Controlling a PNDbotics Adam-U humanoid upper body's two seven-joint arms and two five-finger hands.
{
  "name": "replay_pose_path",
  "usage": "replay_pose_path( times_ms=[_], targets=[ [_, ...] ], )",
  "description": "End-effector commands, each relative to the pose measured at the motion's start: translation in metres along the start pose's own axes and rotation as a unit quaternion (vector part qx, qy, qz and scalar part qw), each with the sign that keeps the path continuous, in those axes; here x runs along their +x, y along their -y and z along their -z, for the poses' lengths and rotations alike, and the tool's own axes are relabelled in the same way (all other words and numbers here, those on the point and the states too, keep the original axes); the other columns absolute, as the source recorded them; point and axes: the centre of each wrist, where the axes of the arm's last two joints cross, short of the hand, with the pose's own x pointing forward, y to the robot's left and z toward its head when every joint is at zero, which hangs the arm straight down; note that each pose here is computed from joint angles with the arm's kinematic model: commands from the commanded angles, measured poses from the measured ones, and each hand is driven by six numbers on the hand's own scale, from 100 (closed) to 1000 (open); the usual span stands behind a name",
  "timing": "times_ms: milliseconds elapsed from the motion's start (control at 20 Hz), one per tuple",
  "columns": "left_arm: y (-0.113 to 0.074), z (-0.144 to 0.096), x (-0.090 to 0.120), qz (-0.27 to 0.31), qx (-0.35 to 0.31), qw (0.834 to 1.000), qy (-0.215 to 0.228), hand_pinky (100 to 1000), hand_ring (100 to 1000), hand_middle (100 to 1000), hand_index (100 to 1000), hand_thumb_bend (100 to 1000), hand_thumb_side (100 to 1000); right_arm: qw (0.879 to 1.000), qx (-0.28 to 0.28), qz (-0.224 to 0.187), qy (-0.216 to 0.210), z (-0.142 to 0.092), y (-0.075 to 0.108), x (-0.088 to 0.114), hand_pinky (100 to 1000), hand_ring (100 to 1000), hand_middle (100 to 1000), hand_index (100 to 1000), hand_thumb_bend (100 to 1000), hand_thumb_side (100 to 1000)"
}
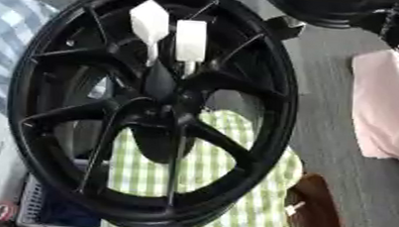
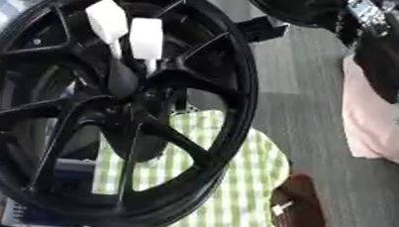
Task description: Pull the pin out of the wheel hub.
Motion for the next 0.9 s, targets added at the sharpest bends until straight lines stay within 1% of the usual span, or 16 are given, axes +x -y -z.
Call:
replay_pose_path(
  times_ms=[50, 100, 150, 200, 250, 300, 350, 400, 500, 750, 850, 900],
  targets=[
    [-0.012, -0.006, -0.011, 0.017, 0.047, 0.999, -0.013, 663, 490, 328, 535, 100, 202, 1.000, -0.006, -0.015, 0.017, 0.000, 0.006, 0.012, 956, 758, 717, 738, 100, 662],
    [-0.008, -0.008, -0.015, 0.023, 0.044, 0.999, -0.019, 720, 591, 502, 692, 100, 181, 1.000, -0.007, -0.015, 0.018, -0.001, 0.007, 0.012, 956, 758, 717, 738, 100, 662],
    [-0.003, -0.011, -0.019, 0.033, 0.030, 0.999, -0.026, 741, 631, 559, 748, 100, 173, 1.000, -0.009, -0.014, 0.019, -0.001, 0.007, 0.012, 956, 758, 717, 738, 100, 662],
    [0.001, -0.014, -0.023, 0.045, 0.018, 0.998, -0.035, 793, 740, 691, 854, 100, 533, 1.000, -0.011, -0.014, 0.019, -0.001, 0.007, 0.012, 956, 758, 717, 738, 100, 663],
    [0.004, -0.016, -0.025, 0.059, 0.011, 0.997, -0.045, 796, 744, 700, 860, 100, 556, 1.000, -0.014, -0.013, 0.020, -0.001, 0.008, 0.012, 956, 758, 717, 738, 100, 663],
    [0.006, -0.017, -0.027, 0.069, 0.009, 0.996, -0.055, 823, 772, 753, 906, 100, 720, 1.000, -0.015, -0.013, 0.020, -0.001, 0.008, 0.012, 956, 758, 717, 738, 100, 664],
    [0.008, -0.018, -0.027, 0.073, 0.010, 0.995, -0.061, 823, 772, 756, 909, 100, 739, 1.000, -0.016, -0.013, 0.021, -0.001, 0.008, 0.012, 956, 758, 717, 738, 100, 664],
    [0.009, -0.018, -0.026, 0.073, 0.011, 0.995, -0.064, 822, 771, 761, 914, 100, 803, 1.000, -0.016, -0.013, 0.023, -0.001, 0.008, 0.013, 956, 758, 717, 738, 100, 663],
    [0.011, -0.019, -0.024, 0.063, 0.015, 0.996, -0.060, 813, 763, 751, 907, 100, 832, 0.999, -0.016, -0.013, 0.025, -0.001, 0.008, 0.013, 956, 758, 717, 738, 100, 663],
    [0.013, -0.018, -0.016, 0.028, 0.017, 0.999, -0.035, 804, 752, 739, 901, 100, 828, 0.999, -0.018, -0.012, 0.027, 0.000, 0.009, 0.014, 956, 758, 717, 738, 100, 663],
    [0.013, -0.018, -0.015, 0.026, 0.015, 0.999, -0.031, 810, 759, 747, 906, 100, 785, 0.999, -0.018, -0.012, 0.028, 0.000, 0.009, 0.014, 956, 758, 717, 738, 100, 664],
    [0.013, -0.018, -0.014, 0.027, 0.014, 0.999, -0.031, 807, 755, 742, 899, 100, 705, 0.999, -0.017, -0.012, 0.028, 0.000, 0.009, 0.015, 956, 758, 717, 738, 100, 665]
  ],
)
